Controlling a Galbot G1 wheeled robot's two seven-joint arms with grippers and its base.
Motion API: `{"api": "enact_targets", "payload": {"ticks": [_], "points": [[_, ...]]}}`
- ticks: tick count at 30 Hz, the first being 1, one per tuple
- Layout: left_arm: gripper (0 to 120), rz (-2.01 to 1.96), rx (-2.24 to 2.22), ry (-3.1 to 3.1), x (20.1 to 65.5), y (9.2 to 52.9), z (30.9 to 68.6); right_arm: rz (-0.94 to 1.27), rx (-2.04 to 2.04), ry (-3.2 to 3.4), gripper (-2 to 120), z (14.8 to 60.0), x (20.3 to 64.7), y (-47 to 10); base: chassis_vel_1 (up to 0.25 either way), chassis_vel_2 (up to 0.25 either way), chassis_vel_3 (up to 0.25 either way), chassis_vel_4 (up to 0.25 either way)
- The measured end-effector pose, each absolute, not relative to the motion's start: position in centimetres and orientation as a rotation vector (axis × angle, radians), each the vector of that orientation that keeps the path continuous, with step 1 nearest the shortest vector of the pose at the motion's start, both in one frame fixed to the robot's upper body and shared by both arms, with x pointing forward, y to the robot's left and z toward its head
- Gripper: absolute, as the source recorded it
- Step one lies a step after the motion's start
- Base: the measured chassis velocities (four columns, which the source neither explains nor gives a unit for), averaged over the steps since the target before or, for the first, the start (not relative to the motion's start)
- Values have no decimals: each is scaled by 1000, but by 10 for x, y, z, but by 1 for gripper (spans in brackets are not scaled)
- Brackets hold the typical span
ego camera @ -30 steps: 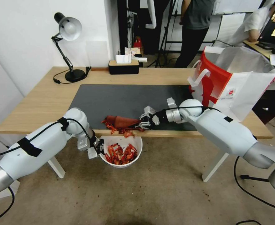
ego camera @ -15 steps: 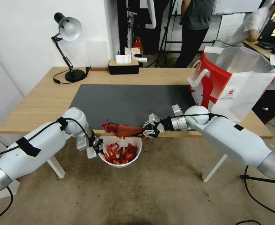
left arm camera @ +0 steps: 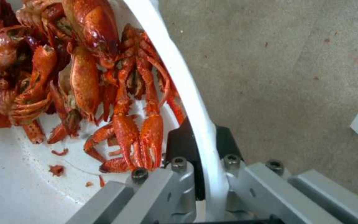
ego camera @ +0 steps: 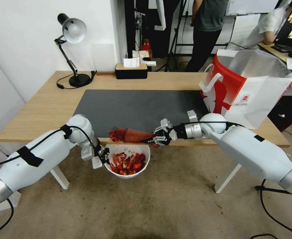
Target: Sweep shrimp from table into container with towel, then put container into takeout bag.
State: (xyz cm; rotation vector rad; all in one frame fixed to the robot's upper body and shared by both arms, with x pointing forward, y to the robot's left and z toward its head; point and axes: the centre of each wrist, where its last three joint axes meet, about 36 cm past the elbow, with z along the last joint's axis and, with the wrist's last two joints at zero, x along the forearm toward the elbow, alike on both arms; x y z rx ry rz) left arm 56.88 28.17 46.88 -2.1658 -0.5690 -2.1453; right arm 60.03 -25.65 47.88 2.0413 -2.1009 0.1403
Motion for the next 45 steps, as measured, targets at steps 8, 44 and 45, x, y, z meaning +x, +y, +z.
{"api": "enact_targets", "payload": {"ticks": [8, 44, 45], "points": [[0, -2138, -2151, -578, 567, 291, 470, 11, 1934, -2306, 7, 496, 630, -248, 0, 0, 0, 0], [0, -2139, -2122, -609, 564, 312, 476, 364, 2080, -1897, 7, 462, 694, -133, 0, 0, 0, 0], [0, -2139, -2121, -610, 564, 313, 477, 359, 2096, -1867, 7, 463, 692, -133, 0, 0, 0, 0]]}}
